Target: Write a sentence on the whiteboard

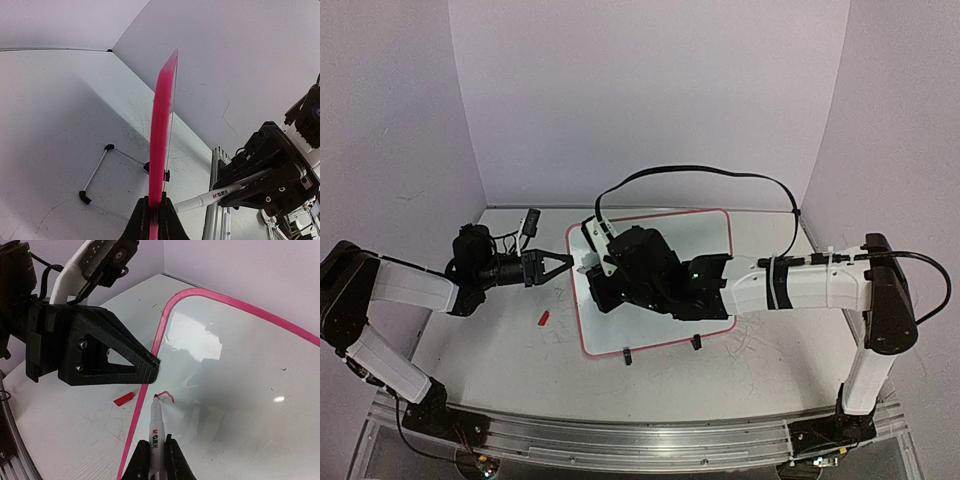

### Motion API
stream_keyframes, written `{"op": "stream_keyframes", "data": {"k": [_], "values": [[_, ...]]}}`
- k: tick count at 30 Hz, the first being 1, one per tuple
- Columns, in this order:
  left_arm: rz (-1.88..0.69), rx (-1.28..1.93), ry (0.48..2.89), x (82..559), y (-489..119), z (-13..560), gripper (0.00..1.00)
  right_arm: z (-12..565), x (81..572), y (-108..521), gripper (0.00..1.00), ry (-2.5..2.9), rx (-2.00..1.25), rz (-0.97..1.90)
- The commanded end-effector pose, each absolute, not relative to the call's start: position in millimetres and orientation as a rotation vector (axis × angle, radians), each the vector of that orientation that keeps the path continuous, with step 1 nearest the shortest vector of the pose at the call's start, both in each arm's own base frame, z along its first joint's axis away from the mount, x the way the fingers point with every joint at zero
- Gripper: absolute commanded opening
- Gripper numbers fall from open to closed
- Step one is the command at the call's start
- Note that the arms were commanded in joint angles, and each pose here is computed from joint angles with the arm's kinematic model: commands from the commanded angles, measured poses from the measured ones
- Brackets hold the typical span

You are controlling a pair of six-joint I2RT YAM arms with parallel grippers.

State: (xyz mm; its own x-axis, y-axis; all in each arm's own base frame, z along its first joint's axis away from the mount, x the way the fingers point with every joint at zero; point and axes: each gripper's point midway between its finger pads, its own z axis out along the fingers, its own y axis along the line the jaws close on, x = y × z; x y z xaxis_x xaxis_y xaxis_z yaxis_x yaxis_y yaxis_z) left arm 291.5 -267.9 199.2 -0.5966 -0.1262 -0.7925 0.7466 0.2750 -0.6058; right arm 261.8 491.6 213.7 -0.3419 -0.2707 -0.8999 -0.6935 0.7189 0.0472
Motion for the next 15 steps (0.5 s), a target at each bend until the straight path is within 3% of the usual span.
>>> {"op": "stream_keyframes", "data": {"k": [1, 15], "values": [[-1.434, 0.633, 1.681, 287.0, -274.7, 224.0, 0.0, 209.5, 261.1, 498.1, 0.0, 1.942, -0.747, 0.54], [-1.435, 0.63, 1.682, 287.3, -274.9, 224.3, 0.0, 206.6, 263.1, 480.5, 0.0, 1.962, -0.695, 0.49]]}}
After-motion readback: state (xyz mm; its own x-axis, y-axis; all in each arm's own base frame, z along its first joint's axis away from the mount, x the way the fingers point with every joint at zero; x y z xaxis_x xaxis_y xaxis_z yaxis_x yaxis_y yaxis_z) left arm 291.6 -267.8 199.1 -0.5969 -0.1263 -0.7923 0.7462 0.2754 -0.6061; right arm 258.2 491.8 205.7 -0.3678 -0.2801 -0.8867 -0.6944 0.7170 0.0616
